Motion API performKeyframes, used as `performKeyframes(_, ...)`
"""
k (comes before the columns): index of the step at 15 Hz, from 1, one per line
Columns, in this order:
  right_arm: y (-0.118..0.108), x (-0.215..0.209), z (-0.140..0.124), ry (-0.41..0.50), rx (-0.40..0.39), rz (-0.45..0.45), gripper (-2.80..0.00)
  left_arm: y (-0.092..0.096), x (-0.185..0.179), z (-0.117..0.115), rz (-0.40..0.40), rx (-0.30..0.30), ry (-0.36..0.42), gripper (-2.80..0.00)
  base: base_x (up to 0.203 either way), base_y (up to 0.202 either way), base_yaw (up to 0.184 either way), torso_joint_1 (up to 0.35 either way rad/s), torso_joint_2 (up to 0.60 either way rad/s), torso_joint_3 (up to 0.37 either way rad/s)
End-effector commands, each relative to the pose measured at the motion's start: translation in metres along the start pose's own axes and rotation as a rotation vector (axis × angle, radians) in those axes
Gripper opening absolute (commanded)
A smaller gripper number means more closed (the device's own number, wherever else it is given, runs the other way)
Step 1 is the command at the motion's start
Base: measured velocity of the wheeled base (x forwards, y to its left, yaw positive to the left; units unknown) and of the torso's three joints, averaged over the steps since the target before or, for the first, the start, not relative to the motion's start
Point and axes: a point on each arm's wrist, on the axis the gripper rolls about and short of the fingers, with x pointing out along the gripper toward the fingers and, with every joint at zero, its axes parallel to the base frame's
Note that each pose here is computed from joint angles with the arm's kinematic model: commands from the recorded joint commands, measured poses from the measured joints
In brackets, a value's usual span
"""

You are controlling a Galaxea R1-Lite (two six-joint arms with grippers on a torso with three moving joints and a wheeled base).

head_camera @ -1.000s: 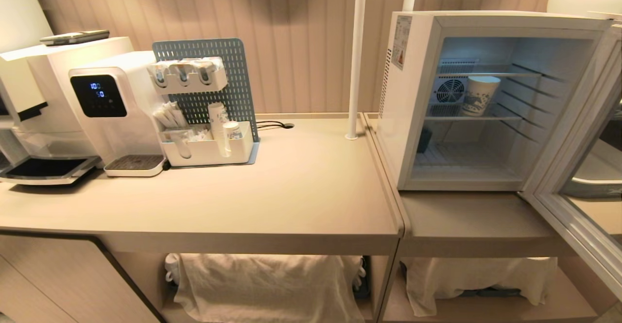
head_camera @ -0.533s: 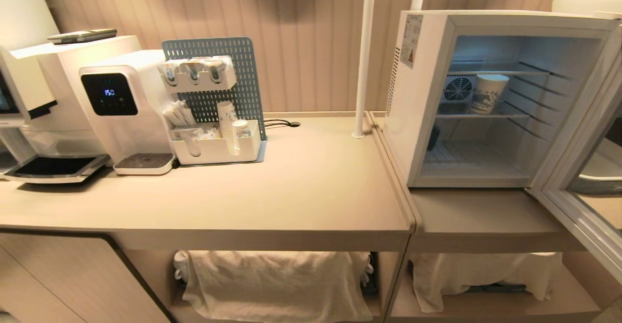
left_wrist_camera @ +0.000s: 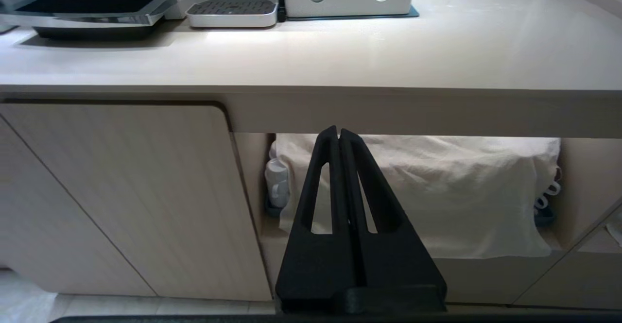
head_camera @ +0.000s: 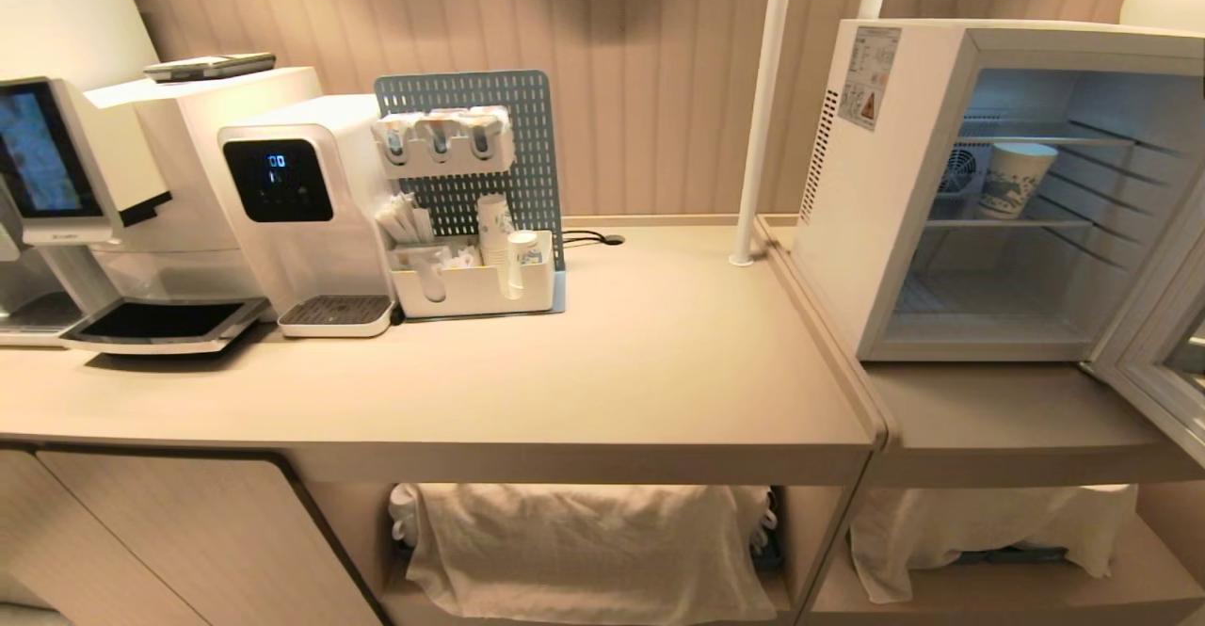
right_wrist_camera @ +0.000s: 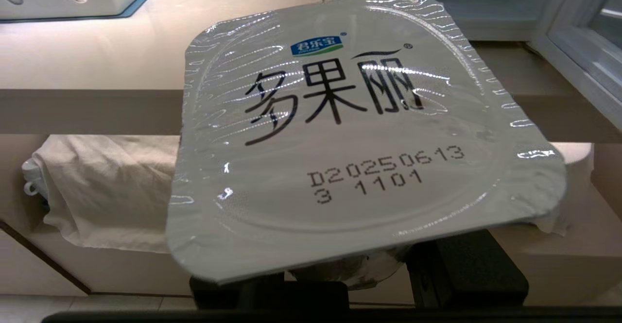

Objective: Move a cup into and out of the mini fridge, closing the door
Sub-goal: Place the yoghurt on the table

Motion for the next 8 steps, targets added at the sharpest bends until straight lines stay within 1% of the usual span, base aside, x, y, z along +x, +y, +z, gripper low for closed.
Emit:
performKeyframes(1,0.0000,0.0002,0.0000,0.003,0.000,0.001,-2.80,0.0000,0.0001,0.0001,0.000,0.000,0.001,-2.80,0.000,0.195,-0.003,-0.002,0.00,0.002)
performKeyframes(8,0.0000,0.0002,0.0000,0.003,0.000,0.001,-2.80,0.0000,0.0001,0.0001,0.000,-0.002,0.001,-2.80,0.000,0.192,0.001,0.004,0.00,0.003)
